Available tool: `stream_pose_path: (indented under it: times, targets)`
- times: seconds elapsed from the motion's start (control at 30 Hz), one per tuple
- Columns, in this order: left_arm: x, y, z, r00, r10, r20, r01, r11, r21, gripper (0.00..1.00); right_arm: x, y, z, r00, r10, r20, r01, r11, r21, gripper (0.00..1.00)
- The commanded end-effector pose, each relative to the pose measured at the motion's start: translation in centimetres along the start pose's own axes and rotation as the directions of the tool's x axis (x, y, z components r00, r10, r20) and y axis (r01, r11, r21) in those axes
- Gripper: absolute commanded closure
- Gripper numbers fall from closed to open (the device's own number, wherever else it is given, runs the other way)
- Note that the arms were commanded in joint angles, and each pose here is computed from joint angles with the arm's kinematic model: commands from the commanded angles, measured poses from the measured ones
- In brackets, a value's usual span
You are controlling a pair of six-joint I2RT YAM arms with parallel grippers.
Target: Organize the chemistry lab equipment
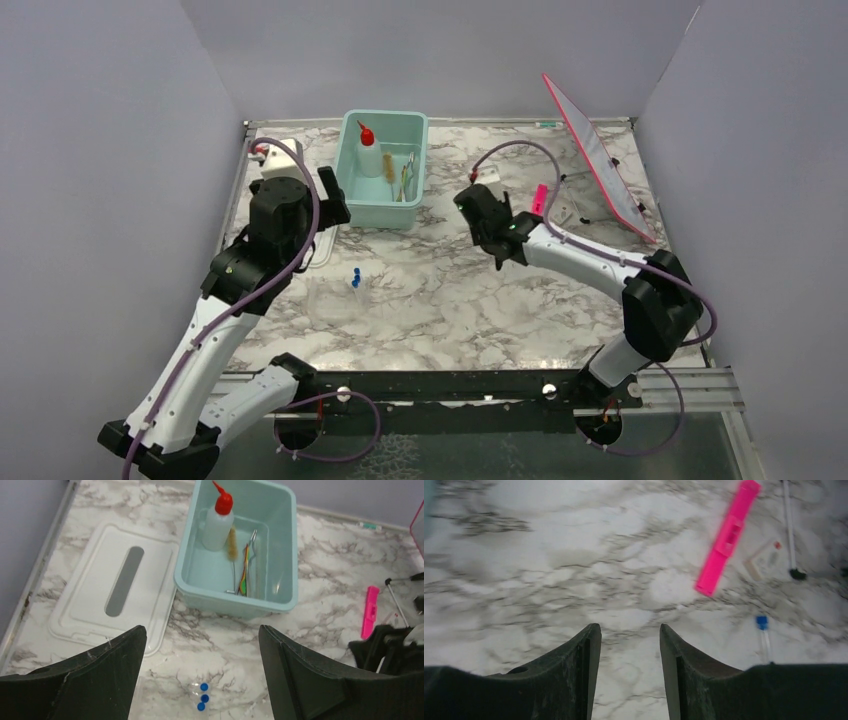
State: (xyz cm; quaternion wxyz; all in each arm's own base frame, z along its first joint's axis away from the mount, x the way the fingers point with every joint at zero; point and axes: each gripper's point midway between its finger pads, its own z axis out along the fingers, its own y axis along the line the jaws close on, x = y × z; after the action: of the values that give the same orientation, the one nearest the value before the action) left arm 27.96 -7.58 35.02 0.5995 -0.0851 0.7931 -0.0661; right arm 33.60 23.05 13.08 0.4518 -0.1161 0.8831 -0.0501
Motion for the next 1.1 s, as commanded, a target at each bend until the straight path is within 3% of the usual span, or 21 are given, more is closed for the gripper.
stream_pose_path:
  times: [0.0, 0.2, 0.3, 0.67, 1.07]
  targets:
    - [6.0, -0.5, 0.3, 0.988, -0.05, -0.143, 0.057, 0.997, 0.048, 0.17, 2.7, -8.2, -0.3, 0.982, -0.051, -0.181, 0.09, 0.973, 0.211, 0.5]
    - [8.1, -0.7, 0.6, 0.979, -0.073, -0.188, 0.085, 0.995, 0.058, 0.18, 7.0, -13.7, 1.1, 0.888, -0.163, -0.429, 0.31, 0.903, 0.299, 0.51]
    - [7.7, -0.6, 0.7, 0.982, -0.056, -0.179, 0.068, 0.996, 0.057, 0.18, 8.9, -16.5, 2.3, 0.842, -0.147, -0.518, 0.36, 0.869, 0.34, 0.55]
    - [5.3, -0.4, 0.7, 0.992, 0.006, -0.124, 0.001, 0.999, 0.05, 0.18, 11.5, -21.2, 5.8, 0.754, -0.091, -0.651, 0.414, 0.835, 0.363, 0.54]
    - [4.9, -0.1, 1.2, 0.992, 0.045, -0.115, -0.042, 0.999, 0.024, 0.18, 12.6, -20.6, 7.2, 0.754, -0.182, -0.631, 0.31, 0.946, 0.098, 0.61]
